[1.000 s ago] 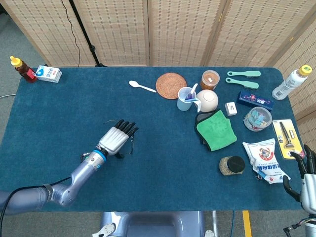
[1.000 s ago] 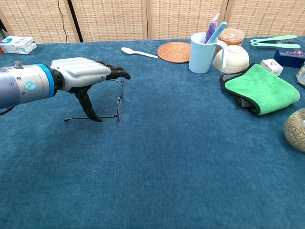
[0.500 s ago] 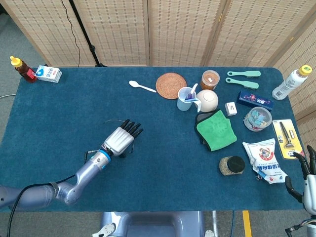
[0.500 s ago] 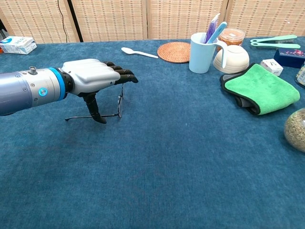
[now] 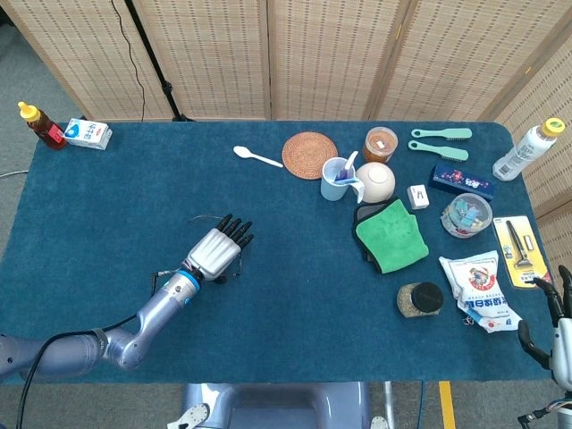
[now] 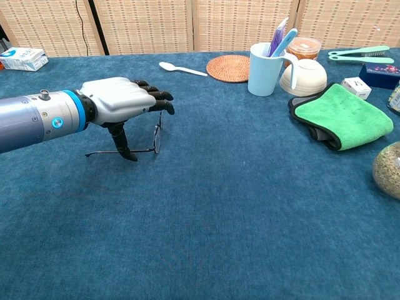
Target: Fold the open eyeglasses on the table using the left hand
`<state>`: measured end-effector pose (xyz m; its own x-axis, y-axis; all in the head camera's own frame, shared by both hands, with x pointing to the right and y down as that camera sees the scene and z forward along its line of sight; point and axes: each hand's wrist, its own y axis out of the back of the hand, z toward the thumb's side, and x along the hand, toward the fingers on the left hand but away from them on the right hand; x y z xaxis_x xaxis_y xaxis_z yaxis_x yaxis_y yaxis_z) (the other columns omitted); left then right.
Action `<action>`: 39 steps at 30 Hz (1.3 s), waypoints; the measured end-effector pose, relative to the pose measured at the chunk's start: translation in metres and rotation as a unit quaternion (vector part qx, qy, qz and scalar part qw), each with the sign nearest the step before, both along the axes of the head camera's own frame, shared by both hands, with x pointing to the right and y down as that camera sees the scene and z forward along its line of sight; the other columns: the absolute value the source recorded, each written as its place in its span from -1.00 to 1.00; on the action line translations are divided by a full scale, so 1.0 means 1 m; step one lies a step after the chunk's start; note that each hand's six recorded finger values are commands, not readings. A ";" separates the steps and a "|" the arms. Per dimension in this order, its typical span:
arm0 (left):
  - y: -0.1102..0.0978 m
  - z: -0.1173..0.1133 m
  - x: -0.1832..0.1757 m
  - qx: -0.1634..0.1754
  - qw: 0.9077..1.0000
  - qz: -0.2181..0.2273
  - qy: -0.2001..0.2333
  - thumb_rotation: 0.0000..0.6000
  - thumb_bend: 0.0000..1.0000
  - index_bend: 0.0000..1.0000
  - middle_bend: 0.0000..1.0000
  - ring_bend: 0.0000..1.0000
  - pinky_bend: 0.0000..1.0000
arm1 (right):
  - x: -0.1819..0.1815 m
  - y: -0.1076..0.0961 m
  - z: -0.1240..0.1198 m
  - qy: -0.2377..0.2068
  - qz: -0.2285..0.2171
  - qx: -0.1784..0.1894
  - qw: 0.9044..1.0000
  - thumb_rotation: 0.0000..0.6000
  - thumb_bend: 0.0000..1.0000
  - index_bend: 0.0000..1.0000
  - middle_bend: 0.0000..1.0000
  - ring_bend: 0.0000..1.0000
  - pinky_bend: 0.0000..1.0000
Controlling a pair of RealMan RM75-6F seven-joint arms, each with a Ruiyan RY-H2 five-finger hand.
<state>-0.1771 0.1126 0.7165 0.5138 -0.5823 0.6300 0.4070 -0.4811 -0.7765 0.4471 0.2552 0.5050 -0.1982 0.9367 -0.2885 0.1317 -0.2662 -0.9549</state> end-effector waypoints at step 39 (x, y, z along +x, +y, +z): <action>0.011 -0.005 0.009 -0.013 0.999 -0.017 0.023 0.96 -0.79 -0.39 -1.00 -1.00 -1.00 | 0.002 0.003 0.002 -0.007 0.007 -0.005 1.000 1.00 -0.14 -0.64 -1.00 -1.00 -1.00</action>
